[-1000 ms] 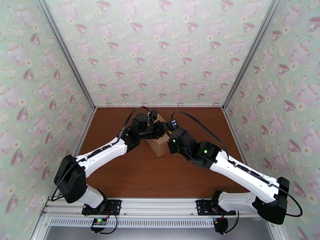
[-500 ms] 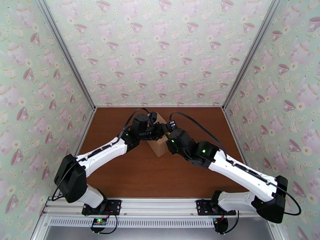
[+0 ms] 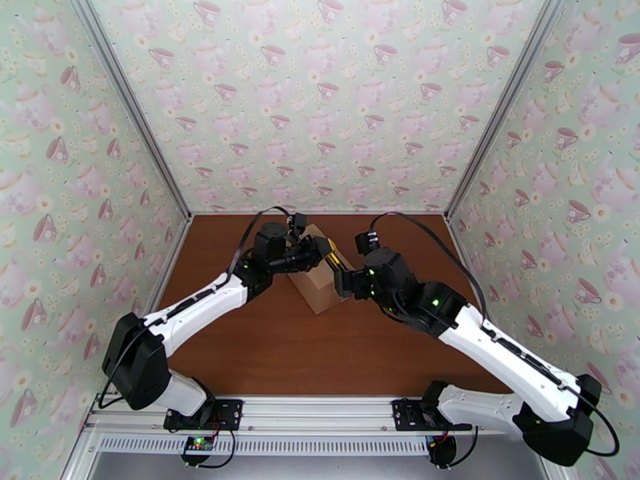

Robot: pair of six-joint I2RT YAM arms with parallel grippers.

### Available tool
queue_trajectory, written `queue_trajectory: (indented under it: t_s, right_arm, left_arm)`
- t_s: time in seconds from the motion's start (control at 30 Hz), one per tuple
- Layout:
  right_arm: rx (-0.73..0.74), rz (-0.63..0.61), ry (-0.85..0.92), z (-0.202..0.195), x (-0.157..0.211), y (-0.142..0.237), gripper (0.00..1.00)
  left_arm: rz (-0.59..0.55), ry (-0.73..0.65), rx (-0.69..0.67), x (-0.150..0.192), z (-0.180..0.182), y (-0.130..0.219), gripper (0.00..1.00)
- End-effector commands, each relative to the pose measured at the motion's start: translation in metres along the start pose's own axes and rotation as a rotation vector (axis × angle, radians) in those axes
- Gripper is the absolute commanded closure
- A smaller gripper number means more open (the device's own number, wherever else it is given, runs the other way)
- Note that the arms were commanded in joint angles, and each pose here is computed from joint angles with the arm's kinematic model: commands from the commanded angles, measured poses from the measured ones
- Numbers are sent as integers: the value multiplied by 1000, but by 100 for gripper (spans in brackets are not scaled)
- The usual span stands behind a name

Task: Unpack the express box

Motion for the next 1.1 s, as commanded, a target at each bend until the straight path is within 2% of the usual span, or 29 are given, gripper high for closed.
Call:
queue_trajectory:
  t_s: [0.0, 0.27, 0.43, 0.57, 0.77, 0.9, 0.97, 1.07]
  right_arm:
    - [-54, 26, -30, 7, -7, -8, 14]
    - [-103, 12, -36, 17, -18, -20, 19]
    - [-83, 6, -34, 18, -22, -26, 42]
    - [-67, -3, -25, 17, -23, -27, 45]
    - [-59, 14, -11, 17, -20, -31, 43]
    - [-50, 14, -12, 16, -19, -32, 56]
    - [-47, 14, -5, 16, -19, -32, 56]
    - [-52, 20, -5, 17, -18, -34, 42]
  left_arm:
    - [-31, -58, 74, -2, -27, 9, 100]
    - [-26, -59, 75, 1, -28, 8, 100]
    - [-25, -55, 74, 2, -28, 7, 100]
    - [-28, -53, 74, 2, -27, 7, 100]
    - [-37, -54, 83, 1, -31, 8, 100]
    - [-39, -53, 86, 1, -32, 9, 100]
    - [-41, -50, 87, 1, -32, 9, 100]
    - [-44, -48, 91, 0, -33, 10, 100]
Point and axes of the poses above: each hand's point on the last joint's axis, 136 mm out from that joint toward the fingers, its own y axis back along the fingers, its own z axis along the line the jaws close on, x = y × z, the point moved 9 cm from there along y, back along the fingers, and after that the axes turned 6 degrees about y, right-handed, at the moved point
